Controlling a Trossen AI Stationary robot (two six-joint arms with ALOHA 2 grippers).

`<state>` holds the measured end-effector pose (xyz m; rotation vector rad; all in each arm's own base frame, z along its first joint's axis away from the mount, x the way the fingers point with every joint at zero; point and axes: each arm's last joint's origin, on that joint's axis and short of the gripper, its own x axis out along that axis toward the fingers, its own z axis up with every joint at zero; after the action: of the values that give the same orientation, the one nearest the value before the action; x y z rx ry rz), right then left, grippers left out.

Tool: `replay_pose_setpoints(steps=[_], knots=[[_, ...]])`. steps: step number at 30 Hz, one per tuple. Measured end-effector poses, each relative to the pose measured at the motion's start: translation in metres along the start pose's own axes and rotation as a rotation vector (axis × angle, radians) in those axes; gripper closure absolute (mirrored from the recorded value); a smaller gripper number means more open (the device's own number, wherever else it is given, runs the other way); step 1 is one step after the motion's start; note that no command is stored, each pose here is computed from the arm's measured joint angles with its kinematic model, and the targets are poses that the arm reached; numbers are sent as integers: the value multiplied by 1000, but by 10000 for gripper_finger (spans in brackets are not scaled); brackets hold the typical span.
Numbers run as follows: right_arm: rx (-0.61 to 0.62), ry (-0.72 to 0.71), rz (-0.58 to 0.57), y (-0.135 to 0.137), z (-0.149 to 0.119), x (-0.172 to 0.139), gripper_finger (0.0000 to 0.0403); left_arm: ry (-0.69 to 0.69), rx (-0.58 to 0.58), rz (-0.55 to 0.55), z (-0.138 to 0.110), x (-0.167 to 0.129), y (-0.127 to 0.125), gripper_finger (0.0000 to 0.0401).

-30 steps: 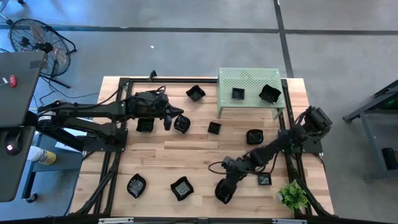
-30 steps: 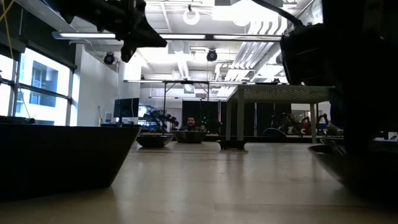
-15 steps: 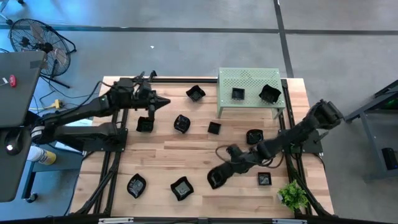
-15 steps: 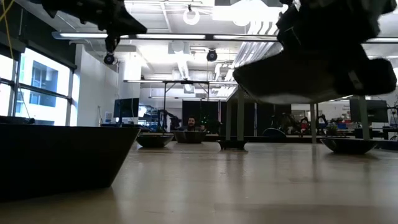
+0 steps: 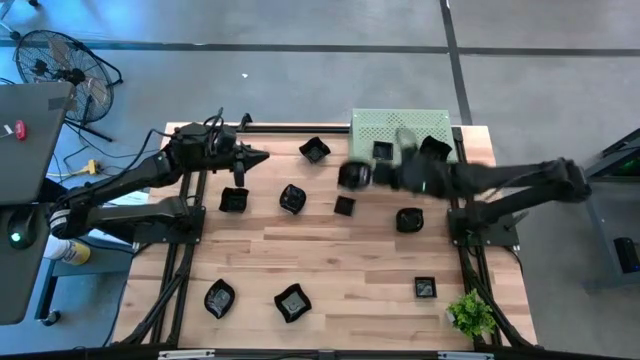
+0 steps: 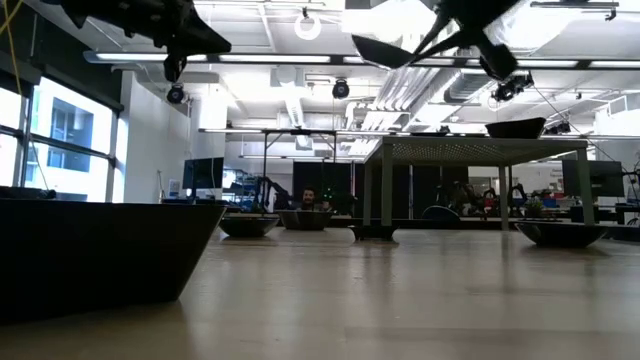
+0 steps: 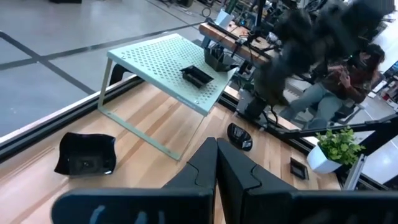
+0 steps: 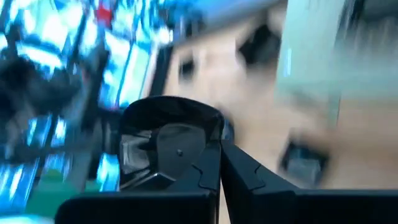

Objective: Pick & Place Mini shaped plates
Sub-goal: Put the black leaf-shaped plate on the shelf

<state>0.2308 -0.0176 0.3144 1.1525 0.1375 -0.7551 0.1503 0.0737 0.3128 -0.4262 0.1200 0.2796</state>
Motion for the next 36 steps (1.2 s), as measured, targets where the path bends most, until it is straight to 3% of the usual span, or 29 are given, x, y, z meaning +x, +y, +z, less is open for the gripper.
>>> replay_pose_setpoints(steps=[5, 9, 12, 18, 29, 36], knots=[[16, -148, -109, 9, 77, -4, 402, -3, 0, 6, 0, 0, 0, 401], [107, -234, -251, -9, 129, -13, 403, -7, -6, 17, 0, 0, 0, 401], [215, -259, -325, -29, 153, -17, 403, -9, -8, 24, 0, 0, 1, 401], [401, -231, -457, -65, 173, -1, 403, -10, -8, 24, 0, 0, 1, 401], [533, -168, -536, -89, 187, 34, 403, 1, -10, 28, -1, 0, 1, 401], [581, -147, -599, -95, 184, 38, 403, 17, -14, 34, -3, 0, 2, 401]])
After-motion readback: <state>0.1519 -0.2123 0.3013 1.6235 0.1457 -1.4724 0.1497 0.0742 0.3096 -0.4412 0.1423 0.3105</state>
